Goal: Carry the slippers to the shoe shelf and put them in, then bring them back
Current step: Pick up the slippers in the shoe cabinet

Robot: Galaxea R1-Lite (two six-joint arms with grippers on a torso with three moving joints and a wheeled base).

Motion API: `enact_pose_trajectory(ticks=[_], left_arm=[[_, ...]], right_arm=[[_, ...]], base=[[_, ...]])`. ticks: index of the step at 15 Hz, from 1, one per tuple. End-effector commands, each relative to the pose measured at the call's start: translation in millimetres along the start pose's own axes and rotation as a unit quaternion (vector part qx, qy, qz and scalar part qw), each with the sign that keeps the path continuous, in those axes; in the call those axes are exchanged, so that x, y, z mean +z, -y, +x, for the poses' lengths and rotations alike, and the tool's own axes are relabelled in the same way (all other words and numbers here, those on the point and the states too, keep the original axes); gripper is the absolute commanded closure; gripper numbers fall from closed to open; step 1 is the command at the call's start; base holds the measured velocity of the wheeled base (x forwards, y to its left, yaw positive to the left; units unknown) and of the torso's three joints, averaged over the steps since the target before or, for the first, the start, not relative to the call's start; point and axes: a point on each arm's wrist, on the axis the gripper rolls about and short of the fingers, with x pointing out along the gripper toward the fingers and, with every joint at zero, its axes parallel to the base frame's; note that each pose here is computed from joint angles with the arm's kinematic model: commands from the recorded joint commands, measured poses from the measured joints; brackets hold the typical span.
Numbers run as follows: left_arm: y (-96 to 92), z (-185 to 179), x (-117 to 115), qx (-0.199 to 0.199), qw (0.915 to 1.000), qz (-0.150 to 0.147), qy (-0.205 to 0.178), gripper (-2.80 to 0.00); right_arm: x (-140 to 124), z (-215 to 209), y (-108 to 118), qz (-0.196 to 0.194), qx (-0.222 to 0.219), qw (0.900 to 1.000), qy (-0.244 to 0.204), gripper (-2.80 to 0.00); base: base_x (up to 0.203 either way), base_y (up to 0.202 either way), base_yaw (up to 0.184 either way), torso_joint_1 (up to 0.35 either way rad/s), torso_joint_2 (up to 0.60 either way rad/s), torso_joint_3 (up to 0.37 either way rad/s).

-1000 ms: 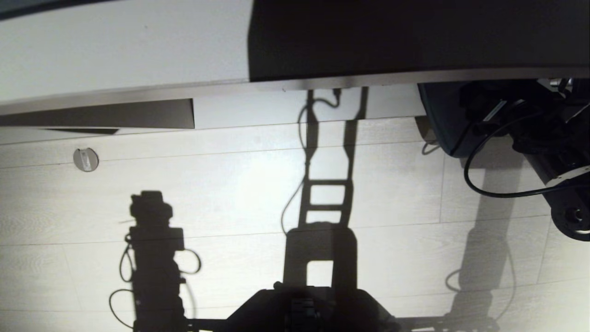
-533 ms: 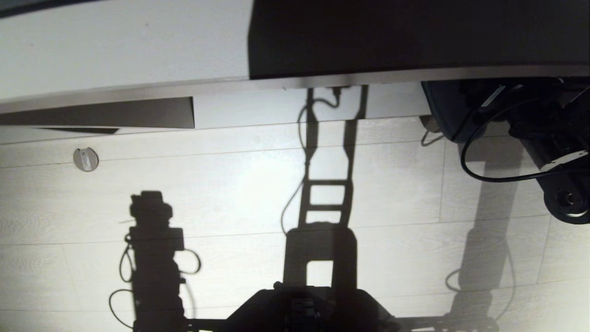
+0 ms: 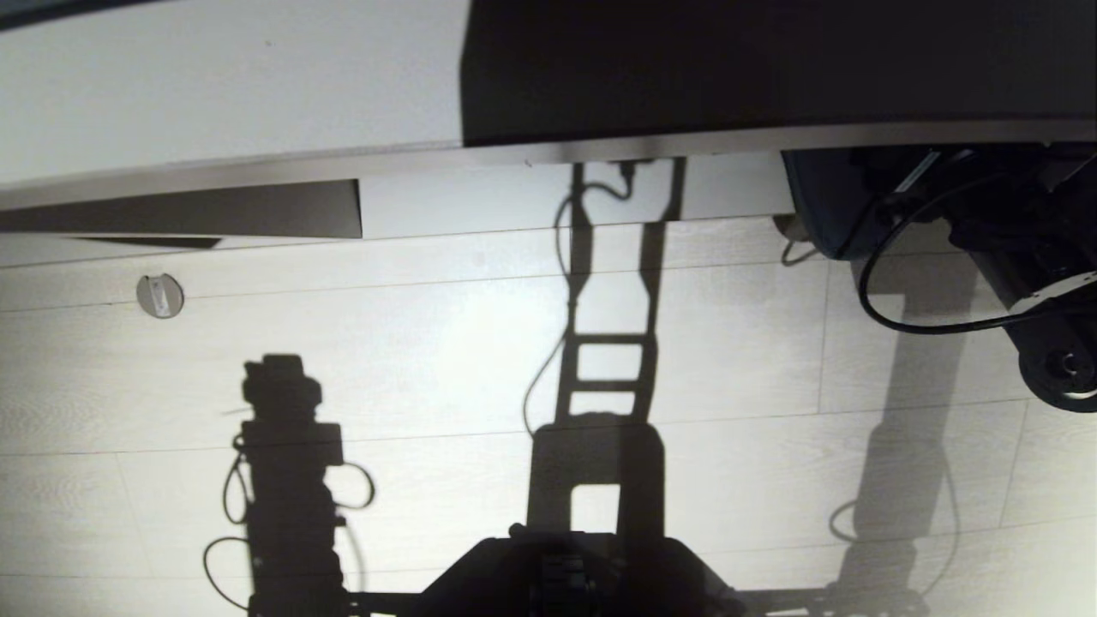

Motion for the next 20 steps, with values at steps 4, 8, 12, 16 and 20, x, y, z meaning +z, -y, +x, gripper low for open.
enact_pose_trajectory(ticks=[4, 8, 12, 16, 20], left_arm=[[0.0, 0, 0, 0.001, 1.0000, 0.000, 0.000, 0.00], [0.0, 0, 0, 0.000, 1.0000, 0.000, 0.000, 0.00], [0.0, 0, 0, 0.000, 1.0000, 0.000, 0.000, 0.00], [0.0, 0, 0, 0.000, 1.0000, 0.000, 0.000, 0.00], [0.0, 0, 0, 0.000, 1.0000, 0.000, 0.000, 0.00]], right_arm=[[30, -9, -3, 0.004, 0.001, 1.000, 0.020, -2.80], [39, -9, -10, 0.016, 0.011, 0.999, 0.026, -2.80], [36, -2, -12, 0.018, 0.013, 0.999, 0.030, -2.80], [28, 10, -13, 0.017, 0.013, 0.999, 0.035, -2.80], [23, 17, -13, 0.018, 0.013, 0.999, 0.038, -2.80]], base=[[0.000, 0.000, 0.000, 0.000, 0.00, 0.000], [0.000, 0.000, 0.000, 0.000, 0.00, 0.000], [0.000, 0.000, 0.000, 0.000, 0.00, 0.000], [0.000, 0.000, 0.000, 0.000, 0.00, 0.000], [0.000, 0.000, 0.000, 0.000, 0.00, 0.000]])
